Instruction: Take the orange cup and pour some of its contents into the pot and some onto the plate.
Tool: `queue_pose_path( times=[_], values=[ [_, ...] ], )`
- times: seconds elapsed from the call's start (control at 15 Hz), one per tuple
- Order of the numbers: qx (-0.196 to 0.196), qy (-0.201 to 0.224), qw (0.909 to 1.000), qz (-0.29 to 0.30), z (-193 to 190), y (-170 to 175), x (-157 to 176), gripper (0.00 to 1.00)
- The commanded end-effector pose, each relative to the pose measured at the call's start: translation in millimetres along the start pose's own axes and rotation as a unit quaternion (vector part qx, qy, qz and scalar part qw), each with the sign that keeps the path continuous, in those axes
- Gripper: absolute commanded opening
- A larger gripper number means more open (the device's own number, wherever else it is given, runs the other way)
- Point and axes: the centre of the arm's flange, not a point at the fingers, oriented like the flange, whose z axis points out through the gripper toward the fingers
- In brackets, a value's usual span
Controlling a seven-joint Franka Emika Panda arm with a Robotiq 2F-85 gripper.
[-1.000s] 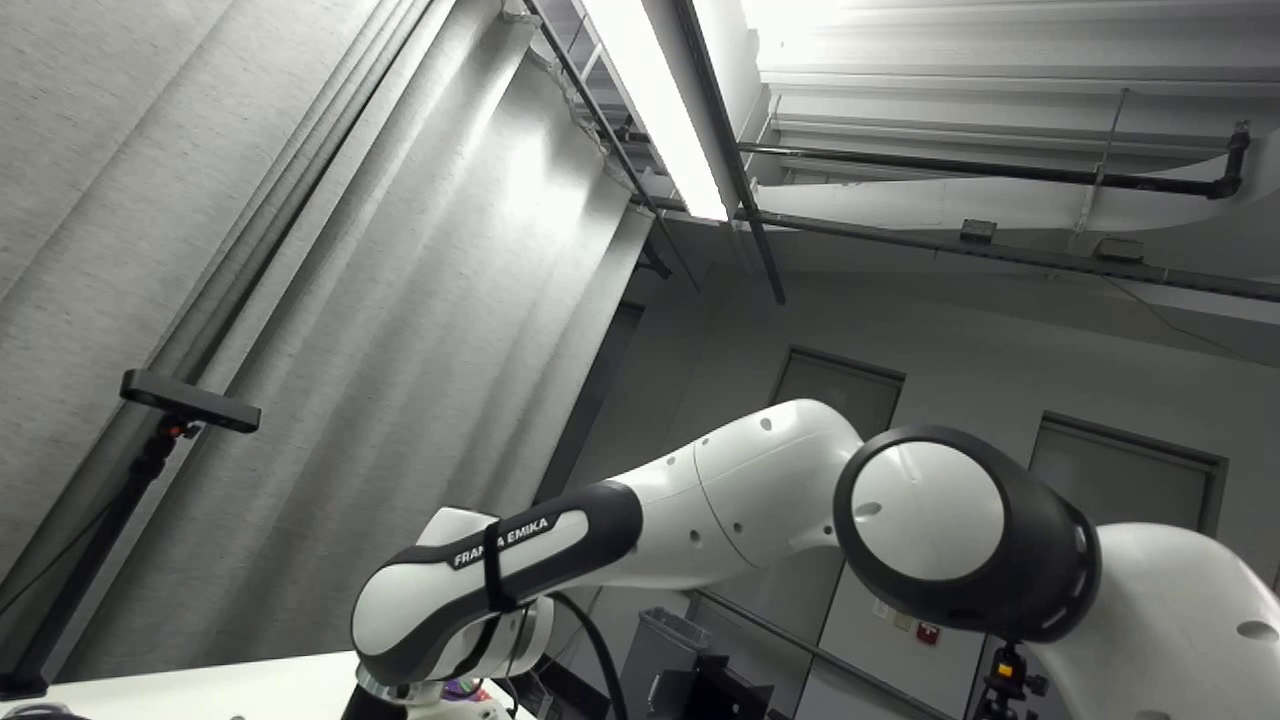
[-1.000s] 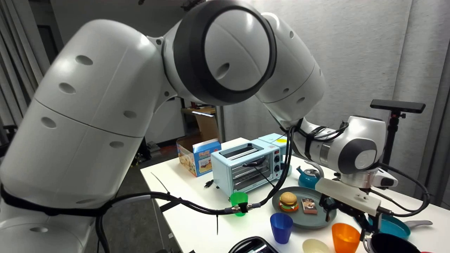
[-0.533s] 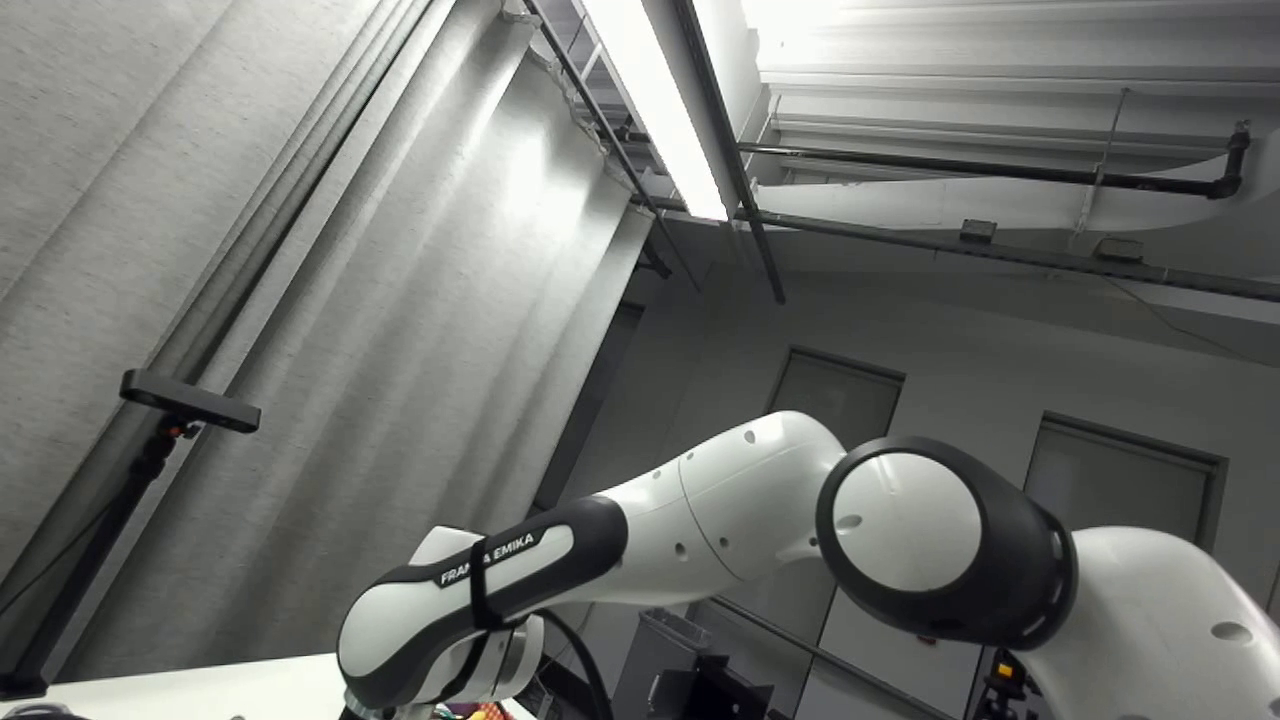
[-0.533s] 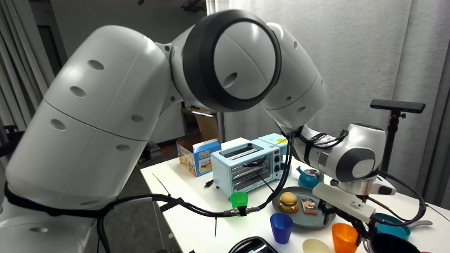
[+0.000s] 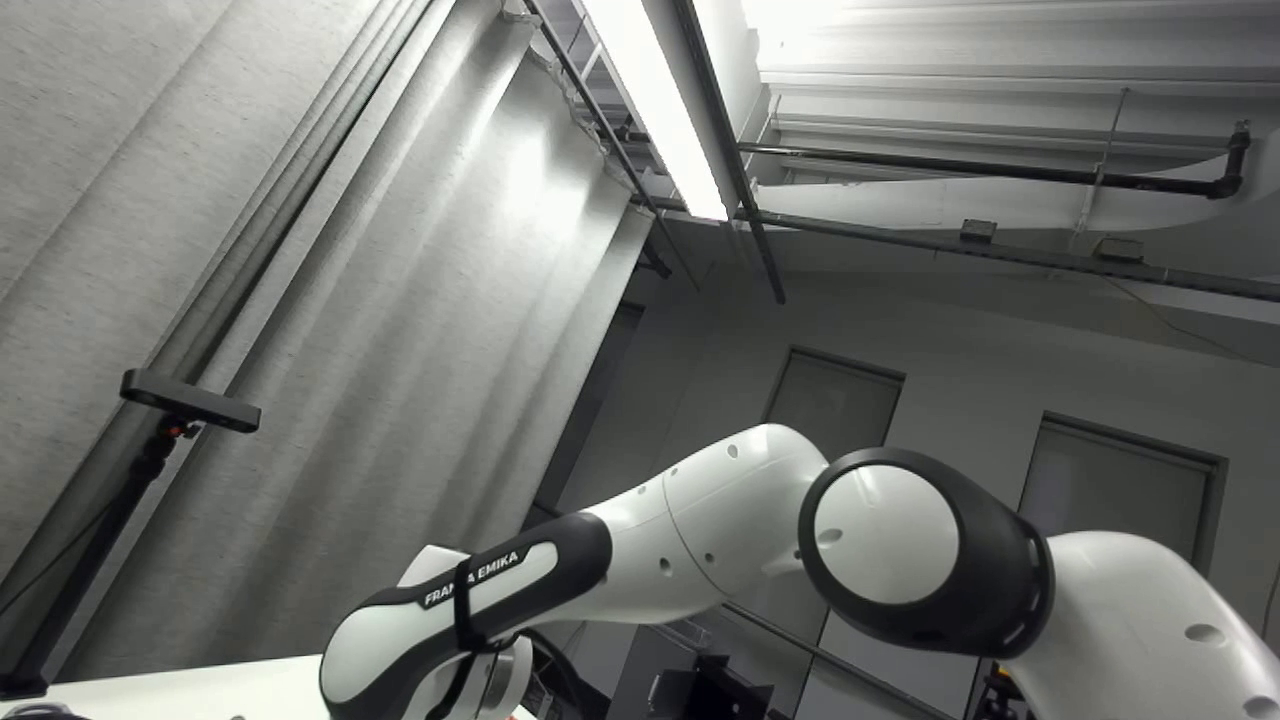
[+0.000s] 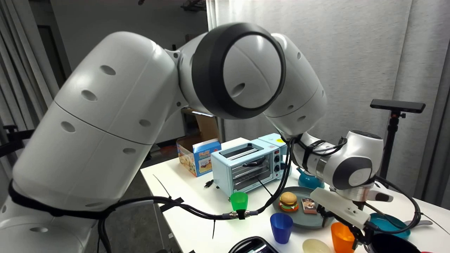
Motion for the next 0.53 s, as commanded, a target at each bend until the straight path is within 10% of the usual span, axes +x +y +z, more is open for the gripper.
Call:
queue_pose_path(
  times=[0.0, 0.47],
  values=[
    [0.005, 0.02, 0.9997, 0.014, 2.0, 0.4, 11.6, 1.0],
    [-0.001, 0.038, 0.9992, 0.01, -5.0, 2.6, 17.1, 1.0]
  ],
)
